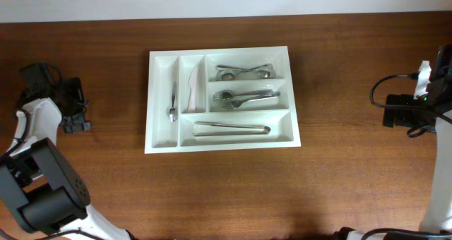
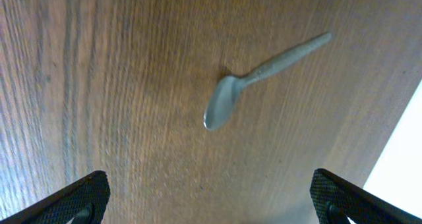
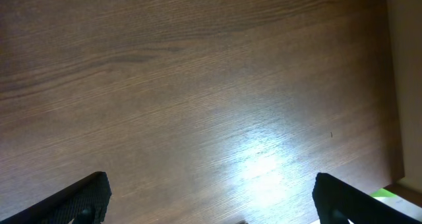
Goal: Pack container
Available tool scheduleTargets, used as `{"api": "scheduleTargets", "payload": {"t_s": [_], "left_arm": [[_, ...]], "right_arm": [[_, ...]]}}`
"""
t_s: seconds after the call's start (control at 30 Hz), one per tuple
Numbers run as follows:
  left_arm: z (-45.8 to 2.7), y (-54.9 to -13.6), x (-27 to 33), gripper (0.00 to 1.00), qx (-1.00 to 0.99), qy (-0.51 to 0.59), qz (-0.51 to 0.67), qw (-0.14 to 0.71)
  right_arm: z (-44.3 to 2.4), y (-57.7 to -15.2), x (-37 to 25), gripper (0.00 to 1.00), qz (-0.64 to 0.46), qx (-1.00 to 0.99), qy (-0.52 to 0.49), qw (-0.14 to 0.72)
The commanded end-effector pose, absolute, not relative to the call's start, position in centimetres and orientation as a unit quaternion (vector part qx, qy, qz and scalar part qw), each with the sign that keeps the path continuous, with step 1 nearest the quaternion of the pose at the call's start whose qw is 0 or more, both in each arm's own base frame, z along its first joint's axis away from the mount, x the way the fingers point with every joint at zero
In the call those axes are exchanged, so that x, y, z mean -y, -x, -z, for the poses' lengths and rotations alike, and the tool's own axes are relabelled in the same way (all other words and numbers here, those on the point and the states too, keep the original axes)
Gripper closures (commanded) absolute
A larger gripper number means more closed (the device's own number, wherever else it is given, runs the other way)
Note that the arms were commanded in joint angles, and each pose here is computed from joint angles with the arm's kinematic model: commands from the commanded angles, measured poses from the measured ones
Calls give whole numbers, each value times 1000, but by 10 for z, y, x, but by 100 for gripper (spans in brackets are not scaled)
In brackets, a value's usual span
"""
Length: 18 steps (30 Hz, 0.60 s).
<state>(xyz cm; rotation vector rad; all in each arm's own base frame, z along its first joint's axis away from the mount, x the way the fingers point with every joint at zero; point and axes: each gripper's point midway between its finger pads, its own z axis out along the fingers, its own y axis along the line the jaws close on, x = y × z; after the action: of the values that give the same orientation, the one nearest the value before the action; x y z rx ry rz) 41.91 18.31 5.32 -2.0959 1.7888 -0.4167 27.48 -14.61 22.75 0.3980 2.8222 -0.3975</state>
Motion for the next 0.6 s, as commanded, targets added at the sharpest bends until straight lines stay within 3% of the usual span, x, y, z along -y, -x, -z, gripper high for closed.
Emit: {"api": "scheduleTargets", "payload": {"t_s": [0.0, 0.57], "left_arm": [[-38, -416, -195, 1, -651, 728, 129, 172], [-32, -445, -197, 1, -673, 692, 154, 212]], "right_arm": [[-234, -271, 149, 1, 146, -969, -145, 139], [-234, -271, 149, 1, 146, -969, -145, 139]]}}
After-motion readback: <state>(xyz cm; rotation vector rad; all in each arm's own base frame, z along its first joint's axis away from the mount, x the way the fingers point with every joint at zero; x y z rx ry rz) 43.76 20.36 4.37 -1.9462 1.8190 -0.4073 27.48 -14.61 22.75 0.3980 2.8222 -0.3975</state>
